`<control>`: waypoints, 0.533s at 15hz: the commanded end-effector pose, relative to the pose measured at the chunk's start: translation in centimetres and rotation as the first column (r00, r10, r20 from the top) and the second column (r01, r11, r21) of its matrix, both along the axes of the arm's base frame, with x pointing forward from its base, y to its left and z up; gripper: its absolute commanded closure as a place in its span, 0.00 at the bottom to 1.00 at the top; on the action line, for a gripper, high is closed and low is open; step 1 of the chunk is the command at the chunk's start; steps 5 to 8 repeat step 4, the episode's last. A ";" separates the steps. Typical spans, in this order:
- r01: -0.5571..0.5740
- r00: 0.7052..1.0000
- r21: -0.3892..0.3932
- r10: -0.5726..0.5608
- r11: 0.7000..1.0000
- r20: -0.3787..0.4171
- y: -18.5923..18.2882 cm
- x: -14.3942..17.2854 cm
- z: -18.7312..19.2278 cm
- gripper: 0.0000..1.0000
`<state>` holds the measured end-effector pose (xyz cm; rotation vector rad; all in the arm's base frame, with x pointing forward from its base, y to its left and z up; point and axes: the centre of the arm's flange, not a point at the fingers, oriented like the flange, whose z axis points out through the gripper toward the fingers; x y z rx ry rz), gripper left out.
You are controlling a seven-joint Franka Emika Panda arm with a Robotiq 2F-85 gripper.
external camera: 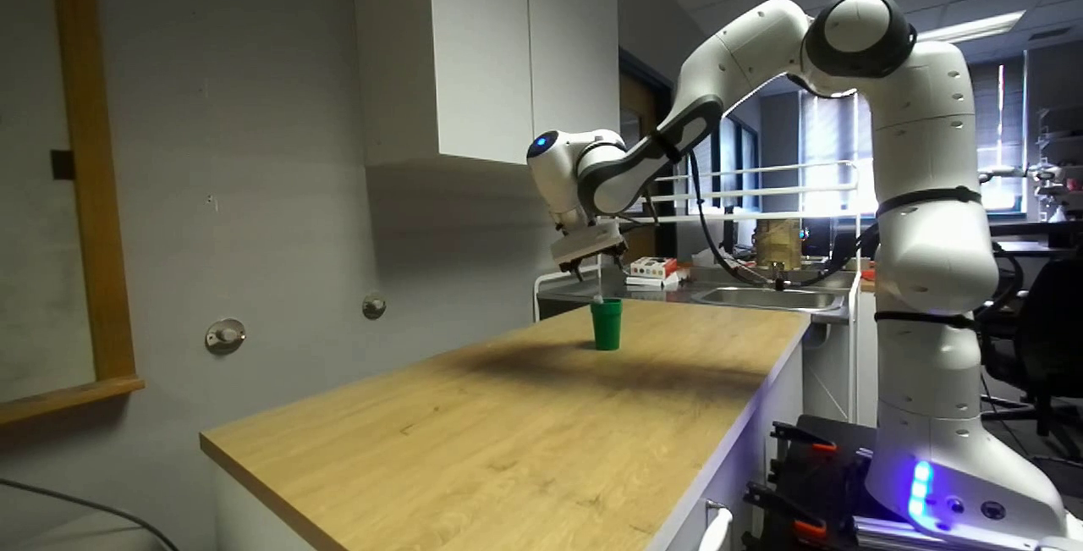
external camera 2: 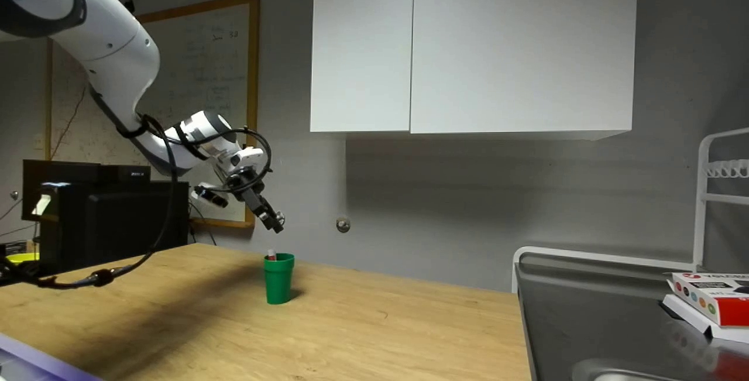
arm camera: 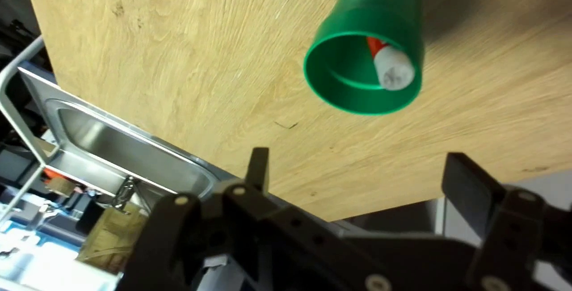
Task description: Put the marker in the cup
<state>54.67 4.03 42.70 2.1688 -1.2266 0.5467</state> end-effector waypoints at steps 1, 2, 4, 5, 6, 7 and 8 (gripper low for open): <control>-0.161 0.985 0.104 0.167 0.981 -0.050 1.6 -2.2 2.3 0.00; -0.205 0.975 0.129 0.214 0.970 -0.059 2.2 -2.7 2.8 0.00; -0.293 0.947 0.179 0.310 0.939 -0.079 3.1 -3.8 3.8 0.00; -0.293 0.947 0.179 0.310 0.939 -0.079 3.1 -3.8 3.8 0.00; -0.293 0.947 0.179 0.310 0.939 -0.079 3.1 -3.8 3.8 0.00; -0.293 0.947 0.179 0.310 0.939 -0.079 3.1 -3.8 3.8 0.00; -0.293 0.947 0.179 0.310 0.939 -0.079 3.1 -3.8 3.8 0.00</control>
